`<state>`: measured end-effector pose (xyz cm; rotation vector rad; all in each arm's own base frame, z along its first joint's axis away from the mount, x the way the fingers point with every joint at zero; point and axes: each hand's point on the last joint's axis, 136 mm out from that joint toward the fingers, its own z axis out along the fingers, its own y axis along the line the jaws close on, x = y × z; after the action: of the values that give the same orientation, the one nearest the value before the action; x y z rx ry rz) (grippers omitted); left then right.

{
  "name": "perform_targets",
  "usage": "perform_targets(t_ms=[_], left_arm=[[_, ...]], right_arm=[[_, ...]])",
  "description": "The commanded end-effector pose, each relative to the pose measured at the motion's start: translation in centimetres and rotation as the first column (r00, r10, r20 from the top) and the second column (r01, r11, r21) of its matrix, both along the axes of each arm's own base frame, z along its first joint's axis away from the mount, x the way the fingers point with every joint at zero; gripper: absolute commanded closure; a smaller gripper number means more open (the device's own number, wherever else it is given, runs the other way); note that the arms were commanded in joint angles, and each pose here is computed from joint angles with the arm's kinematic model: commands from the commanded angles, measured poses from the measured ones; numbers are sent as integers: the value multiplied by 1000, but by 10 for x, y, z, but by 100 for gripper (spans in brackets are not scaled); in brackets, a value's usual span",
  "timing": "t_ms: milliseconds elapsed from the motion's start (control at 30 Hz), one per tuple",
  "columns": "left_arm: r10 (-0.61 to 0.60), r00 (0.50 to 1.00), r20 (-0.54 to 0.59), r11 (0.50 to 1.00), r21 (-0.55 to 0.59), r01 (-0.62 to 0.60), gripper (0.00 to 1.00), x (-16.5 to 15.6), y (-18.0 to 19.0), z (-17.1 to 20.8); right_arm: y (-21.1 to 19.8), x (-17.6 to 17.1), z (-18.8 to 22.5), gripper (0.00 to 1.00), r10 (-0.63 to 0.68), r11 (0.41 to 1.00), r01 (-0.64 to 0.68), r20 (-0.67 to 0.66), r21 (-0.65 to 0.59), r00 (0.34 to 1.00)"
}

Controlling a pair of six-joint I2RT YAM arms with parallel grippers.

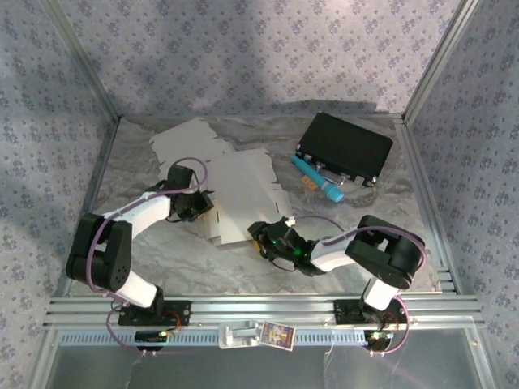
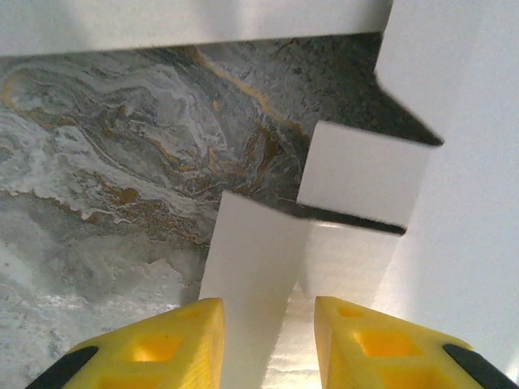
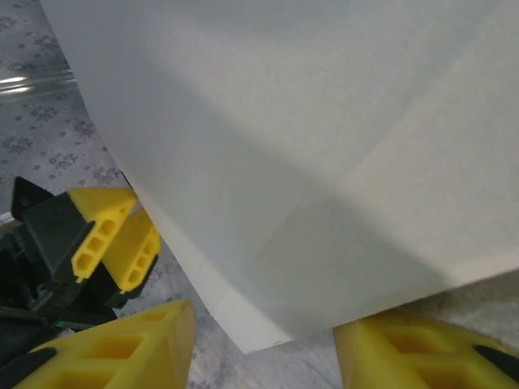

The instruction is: Fold the paper box

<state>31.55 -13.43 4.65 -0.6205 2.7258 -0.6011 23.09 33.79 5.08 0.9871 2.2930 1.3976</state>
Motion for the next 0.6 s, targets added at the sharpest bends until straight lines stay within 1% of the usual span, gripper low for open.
perform_targets(t_ms=[0,133,333,500,567], left_arm=[[-37,999,-16,999,6,37,66,-5,-5,-6],[-47,999,-28,999,15,47,66,-8,-6,-10],[-63,997,-54,998,17,64,68,-12,-10,-17],[-73,995,-63,997,16,75,68,-14,-14,-19],[-77,995,-64,997,17,79,68,-13,-15,-19]], right_arm=[[-3,12,8,55,-59,998,58,74,13,996],[0,21,18,58,-80,996,76,122,37,989],[4,31,27,62,-93,995,87,178,41,980],[5,35,20,65,-96,995,91,184,37,978],[5,35,18,77,-103,995,98,183,35,978]])
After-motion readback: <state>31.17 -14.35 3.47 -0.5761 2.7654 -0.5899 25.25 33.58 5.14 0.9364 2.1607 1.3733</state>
